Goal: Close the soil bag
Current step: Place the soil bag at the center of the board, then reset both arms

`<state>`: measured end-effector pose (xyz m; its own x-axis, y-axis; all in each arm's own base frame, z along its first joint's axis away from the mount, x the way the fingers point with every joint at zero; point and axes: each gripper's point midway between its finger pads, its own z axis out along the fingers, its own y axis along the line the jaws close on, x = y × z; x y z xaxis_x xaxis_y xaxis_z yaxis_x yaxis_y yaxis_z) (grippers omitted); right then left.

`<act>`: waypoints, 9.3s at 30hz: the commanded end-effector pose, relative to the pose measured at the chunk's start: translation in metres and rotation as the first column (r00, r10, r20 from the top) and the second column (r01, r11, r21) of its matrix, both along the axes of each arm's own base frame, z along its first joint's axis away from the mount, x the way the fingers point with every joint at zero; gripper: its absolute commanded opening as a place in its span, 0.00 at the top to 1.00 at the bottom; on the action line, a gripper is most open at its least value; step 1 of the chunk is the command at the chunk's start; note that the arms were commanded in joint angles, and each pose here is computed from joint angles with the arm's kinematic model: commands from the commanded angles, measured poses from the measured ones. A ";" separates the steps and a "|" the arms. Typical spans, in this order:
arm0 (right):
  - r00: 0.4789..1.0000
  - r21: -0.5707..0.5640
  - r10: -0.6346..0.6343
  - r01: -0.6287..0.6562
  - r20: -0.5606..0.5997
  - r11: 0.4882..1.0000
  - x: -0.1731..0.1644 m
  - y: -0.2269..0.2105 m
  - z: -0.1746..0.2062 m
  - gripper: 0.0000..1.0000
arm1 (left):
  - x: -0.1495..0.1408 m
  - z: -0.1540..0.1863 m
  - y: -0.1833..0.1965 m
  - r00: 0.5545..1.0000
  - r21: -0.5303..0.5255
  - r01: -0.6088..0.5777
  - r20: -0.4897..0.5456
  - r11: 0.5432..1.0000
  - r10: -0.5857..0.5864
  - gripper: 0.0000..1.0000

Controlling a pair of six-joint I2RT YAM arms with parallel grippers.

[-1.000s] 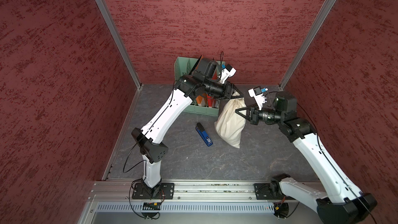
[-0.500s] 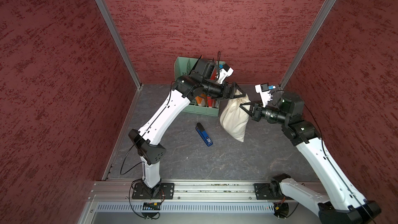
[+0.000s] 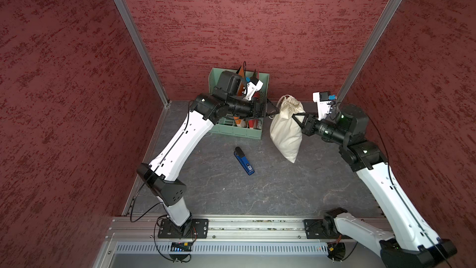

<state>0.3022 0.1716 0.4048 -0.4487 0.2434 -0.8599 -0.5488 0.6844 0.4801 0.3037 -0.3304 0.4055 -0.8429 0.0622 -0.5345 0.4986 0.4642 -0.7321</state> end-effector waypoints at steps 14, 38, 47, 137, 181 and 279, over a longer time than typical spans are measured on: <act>0.962 0.054 -0.248 0.243 0.115 0.968 0.038 -0.029 0.067 1.00 | 0.022 -0.002 0.069 0.906 0.097 -0.337 0.303 0.937 0.294 0.00; 0.834 -0.071 -0.536 0.547 0.131 0.834 0.110 -0.069 0.061 1.00 | 0.039 -0.077 0.169 0.783 0.202 -0.582 0.401 0.787 0.476 0.00; 0.822 -0.122 -0.546 0.566 0.161 0.816 0.134 -0.067 0.048 1.00 | 0.037 -0.086 0.177 0.767 0.191 -0.582 0.453 0.791 0.455 0.00; 0.698 -0.769 -0.714 0.485 0.055 0.415 0.183 -0.181 -0.217 1.00 | 0.043 -0.117 0.189 0.746 0.166 -0.589 0.490 0.791 0.452 0.00; 0.719 -0.861 -0.675 0.226 -0.169 0.456 0.167 -0.150 -0.277 0.21 | 0.035 -0.119 0.179 0.771 0.185 -0.571 0.456 0.800 0.445 0.00; 0.786 -0.352 -0.566 0.618 0.250 0.703 0.099 -0.171 -0.287 0.02 | 0.113 -0.284 0.330 0.540 0.174 -0.798 0.632 0.576 0.556 0.00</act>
